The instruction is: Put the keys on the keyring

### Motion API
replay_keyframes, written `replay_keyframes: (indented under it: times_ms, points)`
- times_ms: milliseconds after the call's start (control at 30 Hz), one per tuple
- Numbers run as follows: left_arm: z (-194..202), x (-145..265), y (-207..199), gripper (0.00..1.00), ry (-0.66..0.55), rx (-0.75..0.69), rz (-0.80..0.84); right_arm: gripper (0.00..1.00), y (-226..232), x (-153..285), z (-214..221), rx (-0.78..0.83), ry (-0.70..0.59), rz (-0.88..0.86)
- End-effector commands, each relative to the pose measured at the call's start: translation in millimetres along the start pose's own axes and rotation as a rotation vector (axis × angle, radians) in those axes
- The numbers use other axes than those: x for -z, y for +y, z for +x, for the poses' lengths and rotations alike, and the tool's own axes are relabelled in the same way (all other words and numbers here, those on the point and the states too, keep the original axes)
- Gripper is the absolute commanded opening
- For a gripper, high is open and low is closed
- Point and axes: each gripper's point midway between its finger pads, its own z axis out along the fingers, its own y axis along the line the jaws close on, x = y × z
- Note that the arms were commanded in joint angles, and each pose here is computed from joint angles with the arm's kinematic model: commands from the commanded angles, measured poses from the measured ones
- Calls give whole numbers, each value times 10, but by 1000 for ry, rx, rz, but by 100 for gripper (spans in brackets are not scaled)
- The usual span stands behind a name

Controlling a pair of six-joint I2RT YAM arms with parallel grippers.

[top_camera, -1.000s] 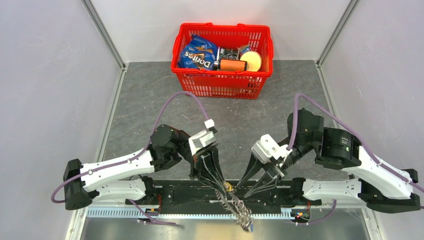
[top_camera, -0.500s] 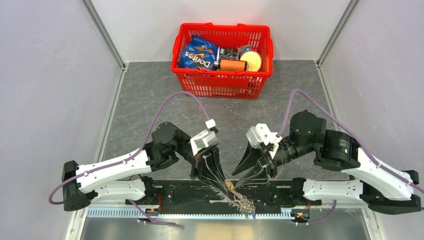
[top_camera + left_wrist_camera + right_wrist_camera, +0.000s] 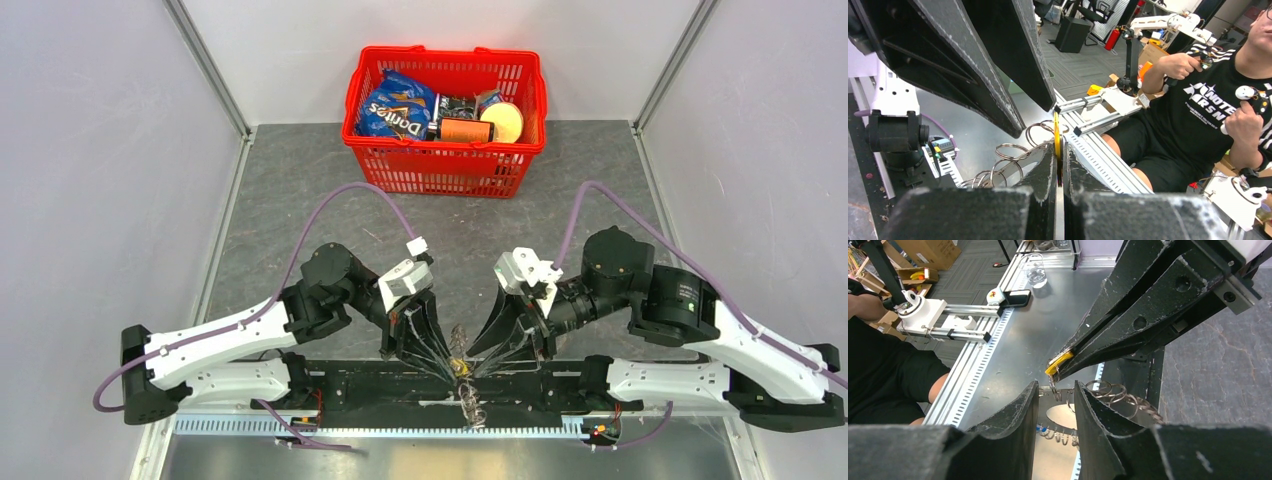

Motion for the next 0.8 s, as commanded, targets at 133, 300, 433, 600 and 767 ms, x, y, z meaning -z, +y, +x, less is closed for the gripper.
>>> replay_keyframes:
  times_ms: [133,300,433,600,767]
  points:
    - [-296,10,-129,2,-60,-136,-14,38,24,-56,-43,-20,-25,-25]
    - [-298,17,-118,2,-61,-138,-25,38,55,-46,-28,-25,-22,-40]
    - [-300,22,-120,2,-61,-140,-29,38,67,-31,-5,-25,-23,-41]
    - [-321,27,-133,2,-66,-147,-33,37,57,-16,20,-27,-24,-28]
    - [-348,30,-148,2,-72,-153,-36,36,45,-29,46,-32,-17,-27]
